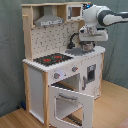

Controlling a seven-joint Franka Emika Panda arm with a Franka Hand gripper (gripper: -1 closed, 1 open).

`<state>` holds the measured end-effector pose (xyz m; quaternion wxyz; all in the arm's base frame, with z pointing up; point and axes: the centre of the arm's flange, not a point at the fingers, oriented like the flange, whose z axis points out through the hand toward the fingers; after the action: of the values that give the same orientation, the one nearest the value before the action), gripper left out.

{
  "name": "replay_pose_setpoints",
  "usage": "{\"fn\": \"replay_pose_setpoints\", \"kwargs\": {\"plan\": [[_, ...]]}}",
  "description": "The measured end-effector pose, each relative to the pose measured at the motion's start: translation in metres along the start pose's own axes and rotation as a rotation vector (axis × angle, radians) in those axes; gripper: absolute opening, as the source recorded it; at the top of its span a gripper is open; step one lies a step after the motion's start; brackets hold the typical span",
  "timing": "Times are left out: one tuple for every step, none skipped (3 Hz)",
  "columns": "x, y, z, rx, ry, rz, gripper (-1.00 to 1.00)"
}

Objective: Play with the kitchen

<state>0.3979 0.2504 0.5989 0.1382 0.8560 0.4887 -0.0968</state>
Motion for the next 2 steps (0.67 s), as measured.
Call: {"fn": "replay_pose_setpoints", "kwargs": {"plan": [[-0.015,0.011,0.010,-0.014,0.009,0.035,-1.00],[-0.029,0.026,0.021,-0.032,0.028,0.077,-1.00]]}}
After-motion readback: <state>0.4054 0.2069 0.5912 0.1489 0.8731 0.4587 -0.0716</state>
